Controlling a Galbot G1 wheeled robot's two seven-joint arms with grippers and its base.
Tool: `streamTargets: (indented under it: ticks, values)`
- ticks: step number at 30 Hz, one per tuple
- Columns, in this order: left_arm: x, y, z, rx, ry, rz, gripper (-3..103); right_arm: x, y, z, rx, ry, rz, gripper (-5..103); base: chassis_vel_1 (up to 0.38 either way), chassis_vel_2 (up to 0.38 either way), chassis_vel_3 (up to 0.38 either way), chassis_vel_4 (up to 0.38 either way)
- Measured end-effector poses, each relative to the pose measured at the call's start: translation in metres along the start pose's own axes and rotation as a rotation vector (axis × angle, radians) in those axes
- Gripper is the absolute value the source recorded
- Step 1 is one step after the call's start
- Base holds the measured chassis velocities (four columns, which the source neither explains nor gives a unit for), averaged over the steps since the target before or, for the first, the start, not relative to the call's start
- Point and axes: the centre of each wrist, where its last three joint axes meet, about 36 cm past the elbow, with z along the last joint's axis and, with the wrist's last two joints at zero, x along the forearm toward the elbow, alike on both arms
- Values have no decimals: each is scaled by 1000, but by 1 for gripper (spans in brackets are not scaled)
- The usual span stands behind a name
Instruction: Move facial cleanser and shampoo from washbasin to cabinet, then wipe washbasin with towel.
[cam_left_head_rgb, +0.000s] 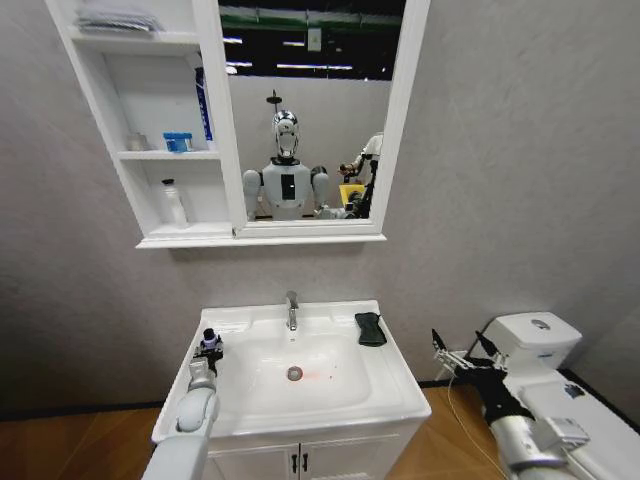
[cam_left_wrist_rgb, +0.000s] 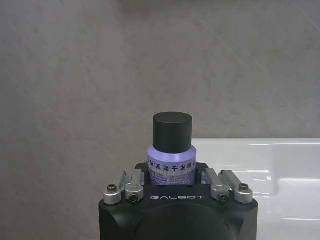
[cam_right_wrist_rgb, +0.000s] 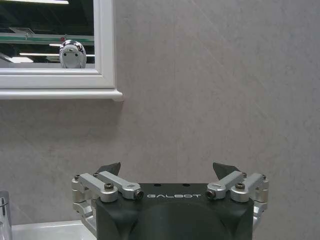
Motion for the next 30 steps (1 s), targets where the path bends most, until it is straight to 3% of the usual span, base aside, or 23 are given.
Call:
streamTargets:
  ticks: [1, 4, 5, 7, 8, 11, 12, 15, 21, 30]
  values:
    - [0, 0, 0, 0, 0, 0, 43, 0, 0, 0, 0, 0, 0, 100, 0, 0, 0, 0]
    - [35, 20, -65, 13, -83, -16, 43, -7, 0, -2, -2, -4, -16, 100, 0, 0, 0, 0]
    - [35, 20, -65, 13, -83, -16, 43, -7, 0, -2, -2, -4, -16, 100, 0, 0, 0, 0]
    - [60, 28, -100, 39, -99, -3, 43, -11, 0, -5, -7, -5, -28, 100, 0, 0, 0, 0]
    - [60, 28, -100, 39, -99, -3, 43, -11, 0, -5, -7, -5, -28, 100, 0, 0, 0, 0]
    - [101, 47, -168, 64, -137, 38, 43, -14, -3, -9, -1, 3, -47, 100, 0, 0, 0, 0]
    - [101, 47, -168, 64, -137, 38, 43, -14, -3, -9, -1, 3, -47, 100, 0, 0, 0, 0]
    - [119, 60, -212, 51, -161, 88, 43, -14, -3, -9, 9, 17, -53, 100, 0, 0, 0, 0]
    - [112, 69, -260, 0, -190, 152, 43, -14, 5, -11, 23, 40, -64, 100, 0, 0, 0, 0]
    - [68, 73, -318, 30, -181, 241, 43, -9, 6, -10, 33, 56, -55, 100, 0, 0, 0, 0]
